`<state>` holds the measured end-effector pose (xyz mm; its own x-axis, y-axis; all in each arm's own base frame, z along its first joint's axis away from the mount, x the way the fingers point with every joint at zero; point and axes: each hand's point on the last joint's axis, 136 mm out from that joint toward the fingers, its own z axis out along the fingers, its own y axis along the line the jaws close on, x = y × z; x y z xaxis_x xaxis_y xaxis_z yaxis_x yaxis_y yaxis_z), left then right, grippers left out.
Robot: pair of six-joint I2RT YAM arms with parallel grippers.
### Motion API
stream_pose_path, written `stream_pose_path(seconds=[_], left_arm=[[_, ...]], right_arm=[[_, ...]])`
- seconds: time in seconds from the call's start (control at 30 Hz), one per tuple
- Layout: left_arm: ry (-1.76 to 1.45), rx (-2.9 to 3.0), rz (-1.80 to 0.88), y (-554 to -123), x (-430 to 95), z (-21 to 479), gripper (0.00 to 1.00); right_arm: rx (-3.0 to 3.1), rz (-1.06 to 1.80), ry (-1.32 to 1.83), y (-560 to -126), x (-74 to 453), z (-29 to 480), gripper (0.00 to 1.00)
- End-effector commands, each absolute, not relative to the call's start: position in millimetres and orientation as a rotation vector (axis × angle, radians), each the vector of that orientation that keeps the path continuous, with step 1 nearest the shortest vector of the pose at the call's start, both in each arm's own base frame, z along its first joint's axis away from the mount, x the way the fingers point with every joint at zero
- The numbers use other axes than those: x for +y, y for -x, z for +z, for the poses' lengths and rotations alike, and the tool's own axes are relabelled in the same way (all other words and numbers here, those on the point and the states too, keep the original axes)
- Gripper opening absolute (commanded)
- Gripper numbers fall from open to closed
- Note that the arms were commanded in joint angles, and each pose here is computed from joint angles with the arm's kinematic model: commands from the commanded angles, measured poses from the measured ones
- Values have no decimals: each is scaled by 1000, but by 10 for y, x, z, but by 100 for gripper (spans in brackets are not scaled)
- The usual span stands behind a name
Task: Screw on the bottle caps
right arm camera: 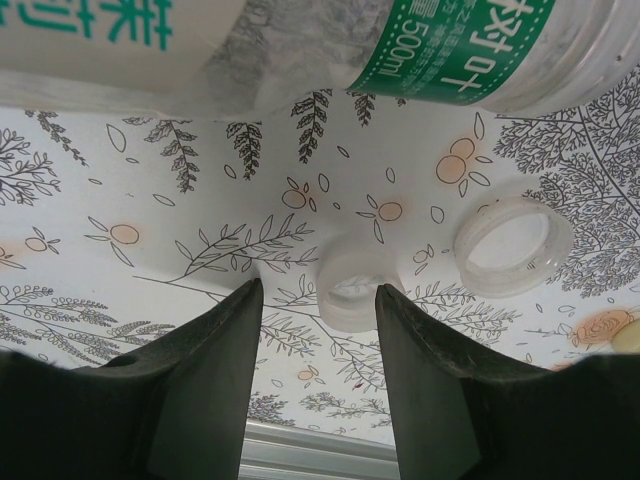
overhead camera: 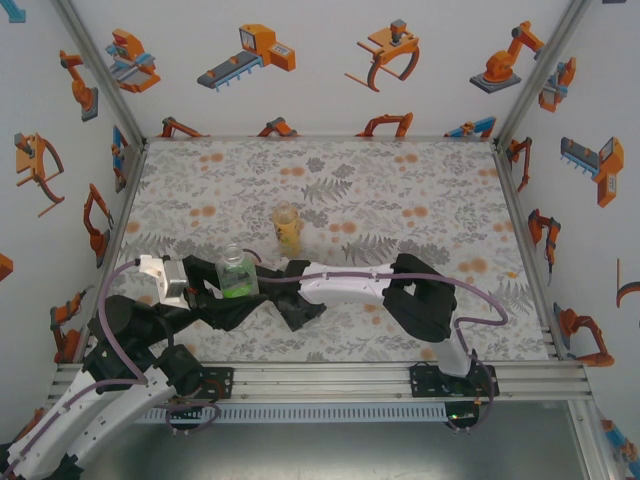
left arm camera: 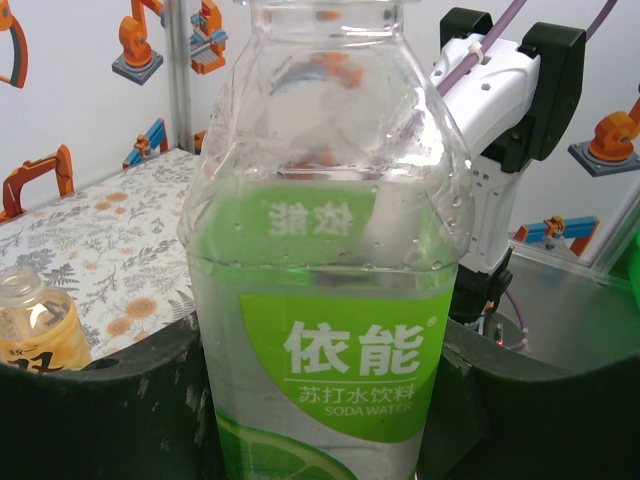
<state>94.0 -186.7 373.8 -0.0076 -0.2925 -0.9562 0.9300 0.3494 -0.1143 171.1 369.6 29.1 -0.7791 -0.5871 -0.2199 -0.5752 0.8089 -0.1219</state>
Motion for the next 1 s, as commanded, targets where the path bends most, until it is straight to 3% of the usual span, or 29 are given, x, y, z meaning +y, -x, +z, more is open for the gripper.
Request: stream_pose_path(seconds=[0.0, 0.43, 0.97], left_arm=[[-690, 1161, -1117, -927, -1865, 3801, 0], [-682, 1179, -1108, -963, -1873, 3790, 0], [-684, 1180, -1113, -945, -1863, 3829, 0]], right_arm=[[2751, -124, 919, -1695, 3649, 255, 48], [2678, 297, 772, -1677, 3835, 810, 48], [2731, 269, 678, -1779, 3702, 628, 48]])
